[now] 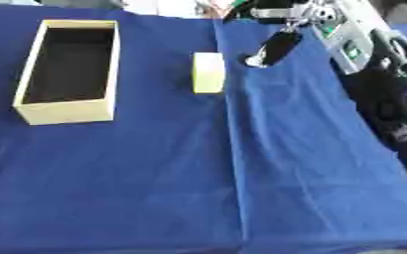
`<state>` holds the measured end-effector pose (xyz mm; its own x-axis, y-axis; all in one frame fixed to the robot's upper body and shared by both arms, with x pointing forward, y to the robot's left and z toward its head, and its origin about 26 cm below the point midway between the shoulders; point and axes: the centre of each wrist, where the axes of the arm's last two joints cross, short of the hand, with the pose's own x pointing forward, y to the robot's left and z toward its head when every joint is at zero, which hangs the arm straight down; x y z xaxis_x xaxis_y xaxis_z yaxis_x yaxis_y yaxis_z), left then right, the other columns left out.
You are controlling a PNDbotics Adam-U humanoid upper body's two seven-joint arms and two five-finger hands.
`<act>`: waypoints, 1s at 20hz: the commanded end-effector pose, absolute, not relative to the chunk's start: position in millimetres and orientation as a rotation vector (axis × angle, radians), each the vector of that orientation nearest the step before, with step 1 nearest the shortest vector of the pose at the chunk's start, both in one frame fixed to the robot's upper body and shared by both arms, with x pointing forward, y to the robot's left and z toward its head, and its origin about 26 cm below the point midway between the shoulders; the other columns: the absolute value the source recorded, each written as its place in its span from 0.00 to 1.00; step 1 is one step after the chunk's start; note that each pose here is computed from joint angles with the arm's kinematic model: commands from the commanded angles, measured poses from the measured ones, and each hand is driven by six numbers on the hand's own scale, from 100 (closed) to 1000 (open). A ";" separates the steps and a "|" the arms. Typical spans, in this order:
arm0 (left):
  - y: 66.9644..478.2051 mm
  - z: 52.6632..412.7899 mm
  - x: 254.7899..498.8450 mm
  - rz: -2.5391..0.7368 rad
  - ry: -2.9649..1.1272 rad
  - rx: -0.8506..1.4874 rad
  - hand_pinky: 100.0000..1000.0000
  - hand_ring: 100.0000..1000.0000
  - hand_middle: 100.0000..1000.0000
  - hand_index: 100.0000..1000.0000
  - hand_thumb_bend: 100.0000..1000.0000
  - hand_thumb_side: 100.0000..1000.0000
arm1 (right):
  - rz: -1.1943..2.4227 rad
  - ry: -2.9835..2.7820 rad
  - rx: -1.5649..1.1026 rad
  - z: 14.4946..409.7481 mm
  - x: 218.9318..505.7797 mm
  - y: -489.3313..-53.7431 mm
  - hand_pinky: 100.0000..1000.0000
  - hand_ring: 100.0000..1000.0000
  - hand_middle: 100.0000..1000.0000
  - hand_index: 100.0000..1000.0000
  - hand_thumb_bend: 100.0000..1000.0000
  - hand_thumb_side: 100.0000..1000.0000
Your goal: Pick up objects on the table and place them in the box.
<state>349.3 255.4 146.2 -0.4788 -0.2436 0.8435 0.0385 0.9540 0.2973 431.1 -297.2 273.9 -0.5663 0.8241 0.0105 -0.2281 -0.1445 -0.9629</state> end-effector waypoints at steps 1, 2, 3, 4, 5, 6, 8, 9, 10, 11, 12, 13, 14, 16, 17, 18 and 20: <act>259.0 154.2 349.6 -0.346 -2.066 0.162 0.29 0.52 0.29 0.43 0.00 0.16 | 1.803 -1.394 -0.737 288.7 428.7 -298.7 0.94 1.00 0.98 1.00 0.12 0.27; 259.2 154.4 349.6 -0.345 -2.067 0.162 0.29 0.52 0.29 0.43 0.00 0.16 | 1.802 -1.394 -0.736 288.6 428.8 -298.8 0.94 1.00 0.98 1.00 0.12 0.27; 259.2 154.3 349.6 -0.345 -2.066 0.163 0.29 0.52 0.29 0.43 0.00 0.16 | 1.801 -1.394 -0.734 288.4 429.0 -298.7 0.94 1.00 0.98 1.00 0.14 0.28; 259.2 154.3 349.6 -0.346 -2.066 0.163 0.29 0.52 0.29 0.43 0.00 0.16 | 1.802 -1.393 -0.732 288.1 429.2 -298.6 0.94 1.00 0.98 1.00 0.15 0.28; 259.2 154.3 349.6 -0.347 -2.066 0.163 0.29 0.52 0.29 0.43 0.00 0.16 | 1.803 -1.393 -0.728 287.8 429.3 -298.3 0.94 1.00 0.97 1.00 0.15 0.28; 259.1 154.3 349.7 -0.347 -2.066 0.163 0.29 0.52 0.29 0.43 0.00 0.16 | 1.804 -1.394 -0.725 287.8 429.5 -298.0 0.94 1.00 0.97 1.00 0.15 0.28; 258.9 154.1 349.7 -0.347 -2.065 0.161 0.29 0.52 0.29 0.43 0.00 0.16 | 1.803 -1.397 -0.717 287.3 430.0 -297.4 0.94 1.00 0.97 1.00 0.14 0.27; 258.8 154.0 349.7 -0.349 -2.064 0.161 0.29 0.52 0.29 0.43 0.00 0.16 | 1.801 -1.397 -0.711 286.9 430.4 -297.2 0.93 1.00 0.97 1.00 0.13 0.25; 258.9 154.0 349.7 -0.349 -2.065 0.161 0.29 0.52 0.29 0.43 0.00 0.16 | 1.798 -1.397 -0.702 286.2 431.2 -297.0 0.93 1.00 0.97 1.00 0.12 0.25; 259.0 154.1 349.7 -0.349 -2.065 0.161 0.29 0.52 0.29 0.43 0.00 0.16 | 1.792 -1.400 -0.686 285.0 432.3 -296.9 0.93 1.00 0.97 1.00 0.09 0.22; 259.1 154.1 349.8 -0.349 -2.064 0.161 0.29 0.52 0.29 0.43 0.00 0.16 | 1.781 -1.407 -0.660 283.3 434.1 -297.0 0.93 1.00 0.97 1.00 0.09 0.22; 259.0 154.1 349.8 -0.349 -2.064 0.161 0.29 0.52 0.29 0.43 0.00 0.16 | 1.768 -1.413 -0.629 281.3 436.1 -296.9 0.92 1.00 0.97 1.00 0.07 0.23; 258.8 153.9 349.8 -0.350 -2.063 0.159 0.29 0.52 0.29 0.43 0.00 0.16 | 1.755 -1.417 -0.596 279.4 438.5 -296.7 0.92 1.00 0.97 1.00 0.07 0.23; 258.7 153.4 349.8 -0.353 -2.060 0.157 0.29 0.52 0.29 0.43 0.00 0.16 | 1.743 -1.415 -0.549 277.1 442.3 -295.2 0.92 1.00 0.97 1.00 0.08 0.25; 258.7 153.5 349.8 -0.354 -2.060 0.158 0.29 0.52 0.29 0.43 0.00 0.16 | 1.742 -1.413 -0.536 276.6 443.7 -294.3 0.92 1.00 0.97 1.00 0.08 0.27; 258.7 153.8 349.9 -0.354 -2.061 0.158 0.29 0.52 0.29 0.43 0.00 0.16 | 1.740 -1.414 -0.521 275.8 445.3 -292.4 0.92 1.00 0.97 1.00 0.08 0.28; 258.3 153.7 349.9 -0.354 -2.061 0.156 0.29 0.52 0.29 0.43 0.00 0.16 | 1.736 -1.416 -0.496 273.8 448.6 -288.3 0.92 1.00 0.97 1.00 0.08 0.30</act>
<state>349.8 255.7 145.0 -0.4711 -0.2451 0.8474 0.0430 0.9531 0.2995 448.3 -286.1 261.2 -0.5813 0.7901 0.1943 -0.3617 -0.0370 -0.9315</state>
